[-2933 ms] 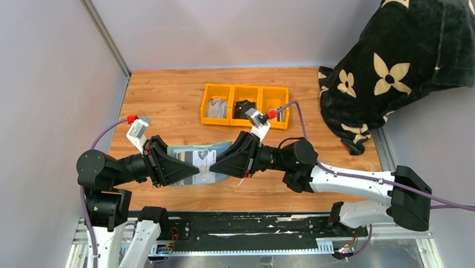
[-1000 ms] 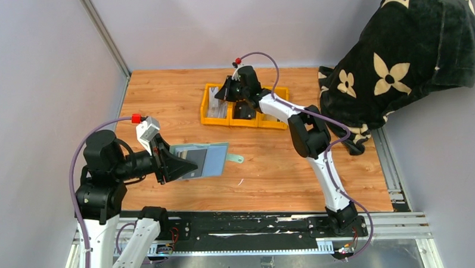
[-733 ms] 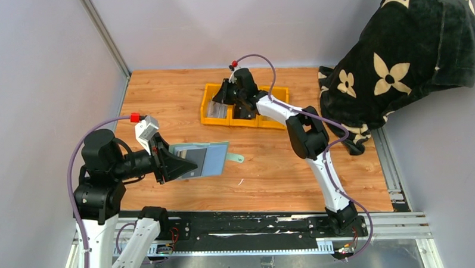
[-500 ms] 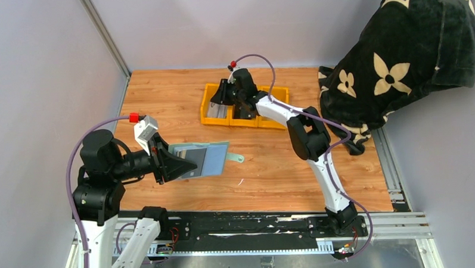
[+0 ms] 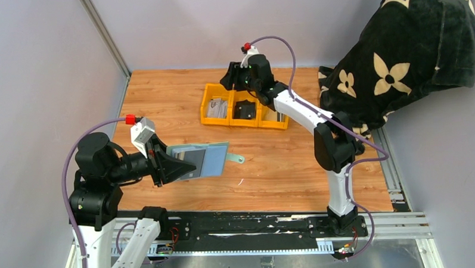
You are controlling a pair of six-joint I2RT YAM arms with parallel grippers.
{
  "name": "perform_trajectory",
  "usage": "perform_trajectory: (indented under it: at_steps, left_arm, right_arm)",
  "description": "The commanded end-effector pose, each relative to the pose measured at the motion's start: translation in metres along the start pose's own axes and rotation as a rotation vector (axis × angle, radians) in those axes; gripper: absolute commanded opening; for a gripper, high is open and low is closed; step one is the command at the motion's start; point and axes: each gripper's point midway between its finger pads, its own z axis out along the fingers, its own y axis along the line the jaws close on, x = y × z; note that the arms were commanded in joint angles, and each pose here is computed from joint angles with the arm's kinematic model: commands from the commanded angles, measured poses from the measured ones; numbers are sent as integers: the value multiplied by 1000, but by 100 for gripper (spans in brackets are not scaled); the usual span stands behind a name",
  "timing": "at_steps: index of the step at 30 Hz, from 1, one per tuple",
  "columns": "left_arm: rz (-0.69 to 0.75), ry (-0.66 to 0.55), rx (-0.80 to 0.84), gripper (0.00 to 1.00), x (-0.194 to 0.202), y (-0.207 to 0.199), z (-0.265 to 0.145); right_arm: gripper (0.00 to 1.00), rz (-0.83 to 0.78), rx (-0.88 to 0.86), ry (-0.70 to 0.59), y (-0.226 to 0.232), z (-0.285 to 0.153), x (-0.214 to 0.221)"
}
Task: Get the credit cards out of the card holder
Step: Place the credit card in the storage box, then move the storage box to the center of the board.
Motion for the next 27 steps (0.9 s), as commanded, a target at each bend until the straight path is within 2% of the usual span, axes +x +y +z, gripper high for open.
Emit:
perform_trajectory:
  at_steps: [1,8,14,21,27]
  left_arm:
    - [41,-18,28,11,-7,-14,-4]
    - [44,-17,32,11,-9,-14,-3]
    - [47,-17,38,11,-8,-15,-4]
    - [54,-17,50,11,-8,-19,-5]
    - [56,-17,63,10,-8,-23,-6]
  right_arm:
    - [62,-63,166,163,-54,-4,68]
    - [77,-152,236,247,-57,2,111]
    - [80,-159,317,260,-64,8,129]
    - [52,-168,415,286,-69,17,155]
    - [26,-151,534,268,-70,-4,168]
